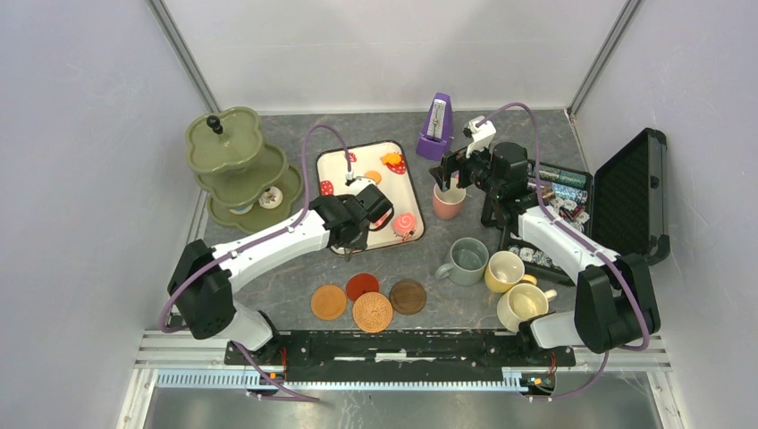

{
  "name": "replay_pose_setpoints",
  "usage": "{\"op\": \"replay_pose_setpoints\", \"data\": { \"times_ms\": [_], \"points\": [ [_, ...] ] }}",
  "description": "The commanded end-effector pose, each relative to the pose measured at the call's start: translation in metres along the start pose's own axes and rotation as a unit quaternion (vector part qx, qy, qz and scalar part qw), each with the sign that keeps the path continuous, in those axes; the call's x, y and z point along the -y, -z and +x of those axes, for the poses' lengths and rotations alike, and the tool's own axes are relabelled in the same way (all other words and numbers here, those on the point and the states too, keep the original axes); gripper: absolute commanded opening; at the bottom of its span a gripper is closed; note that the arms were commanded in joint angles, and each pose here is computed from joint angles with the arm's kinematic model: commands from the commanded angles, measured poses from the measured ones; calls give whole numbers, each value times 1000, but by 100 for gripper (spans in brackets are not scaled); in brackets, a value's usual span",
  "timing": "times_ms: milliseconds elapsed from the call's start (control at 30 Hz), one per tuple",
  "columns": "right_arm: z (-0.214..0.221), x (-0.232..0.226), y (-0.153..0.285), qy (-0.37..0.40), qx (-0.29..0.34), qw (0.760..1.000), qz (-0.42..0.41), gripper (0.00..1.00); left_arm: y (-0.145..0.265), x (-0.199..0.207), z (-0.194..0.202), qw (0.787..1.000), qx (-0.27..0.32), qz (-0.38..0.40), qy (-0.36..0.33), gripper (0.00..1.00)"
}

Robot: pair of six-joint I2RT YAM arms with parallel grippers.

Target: Serve the afternoon tea

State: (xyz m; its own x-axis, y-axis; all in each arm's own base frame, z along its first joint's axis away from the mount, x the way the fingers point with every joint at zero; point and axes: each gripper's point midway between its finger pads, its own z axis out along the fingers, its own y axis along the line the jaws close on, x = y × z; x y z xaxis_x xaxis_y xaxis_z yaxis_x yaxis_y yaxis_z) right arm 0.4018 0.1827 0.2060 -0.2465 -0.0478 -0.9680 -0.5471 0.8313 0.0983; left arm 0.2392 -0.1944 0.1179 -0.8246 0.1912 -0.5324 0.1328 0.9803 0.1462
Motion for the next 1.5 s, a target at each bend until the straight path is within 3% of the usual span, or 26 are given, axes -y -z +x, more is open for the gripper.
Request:
{"op": "replay_pose_setpoints", "data": {
  "times_ms": [0,667,1000,1467],
  "points": [
    [-36,2,5,17,43,999,7,92,4,5,-23,999,35,-6,14,40],
    [-36,2,5,17,43,999,8,92,40,-22,-57,995,88,-45,13,25],
    [-36,2,5,16,43,999,7,92,74,-66,-106,983,143,-118,13,24],
    [-35,2,4,16,42,999,7,92,76,-147,-131,970,135,-200,39,25]
  ]
}}
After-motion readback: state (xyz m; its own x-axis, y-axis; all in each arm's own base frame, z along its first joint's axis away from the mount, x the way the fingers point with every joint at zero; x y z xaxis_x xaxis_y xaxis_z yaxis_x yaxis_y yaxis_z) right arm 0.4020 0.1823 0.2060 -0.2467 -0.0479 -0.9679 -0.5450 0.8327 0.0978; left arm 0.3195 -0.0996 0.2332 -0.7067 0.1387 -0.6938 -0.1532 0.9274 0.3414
